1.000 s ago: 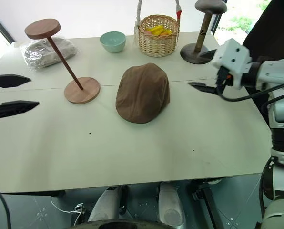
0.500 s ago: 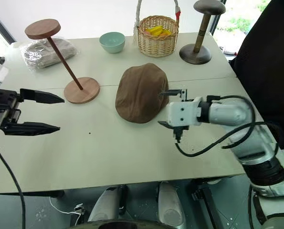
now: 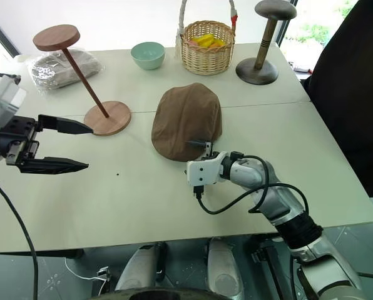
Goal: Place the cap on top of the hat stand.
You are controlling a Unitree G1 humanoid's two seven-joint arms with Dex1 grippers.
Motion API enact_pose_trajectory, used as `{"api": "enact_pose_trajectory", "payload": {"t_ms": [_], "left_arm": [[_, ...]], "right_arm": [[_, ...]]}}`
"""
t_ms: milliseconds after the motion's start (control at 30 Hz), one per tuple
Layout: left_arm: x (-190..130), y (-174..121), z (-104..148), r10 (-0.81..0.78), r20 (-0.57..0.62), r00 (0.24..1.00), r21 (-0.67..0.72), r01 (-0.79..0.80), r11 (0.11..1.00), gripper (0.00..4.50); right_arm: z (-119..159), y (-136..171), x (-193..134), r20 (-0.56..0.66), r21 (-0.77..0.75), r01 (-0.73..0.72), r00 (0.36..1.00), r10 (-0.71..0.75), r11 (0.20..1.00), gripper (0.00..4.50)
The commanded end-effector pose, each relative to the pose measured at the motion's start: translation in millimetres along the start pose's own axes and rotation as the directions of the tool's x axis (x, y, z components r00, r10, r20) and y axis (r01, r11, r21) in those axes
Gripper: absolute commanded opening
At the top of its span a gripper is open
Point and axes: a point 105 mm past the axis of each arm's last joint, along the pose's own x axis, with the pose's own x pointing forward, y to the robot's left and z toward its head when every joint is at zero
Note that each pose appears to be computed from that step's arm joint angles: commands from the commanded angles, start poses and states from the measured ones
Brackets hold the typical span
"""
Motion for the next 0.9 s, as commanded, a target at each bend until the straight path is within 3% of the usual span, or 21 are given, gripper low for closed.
{"api": "enact_pose_trajectory", "payload": {"t_ms": [33,200,433,900], "left_arm": [[-6,1,9,0.033,0.012,0.999,0.044,-0.034,0.998,4.44],[-9,0,11,0.048,0.016,0.999,0.044,-0.049,0.998,4.44],[-10,2,14,0.061,0.025,0.998,0.049,-0.062,0.997,4.44],[-9,9,18,0.082,0.044,0.996,0.062,-0.085,0.995,4.44]], "right_arm": [[-1,-8,12,-0.022,-0.024,0.060,0.998,-0.061,0.998,4.50],[-9,-11,25,-0.066,-0.047,0.117,0.991,-0.120,0.992,4.50],[-48,-22,33,-0.222,-0.229,0.164,0.951,-0.215,0.960,4.50],[-66,-31,44,-0.268,-0.210,0.220,0.924,-0.272,0.953,4.50]]}}
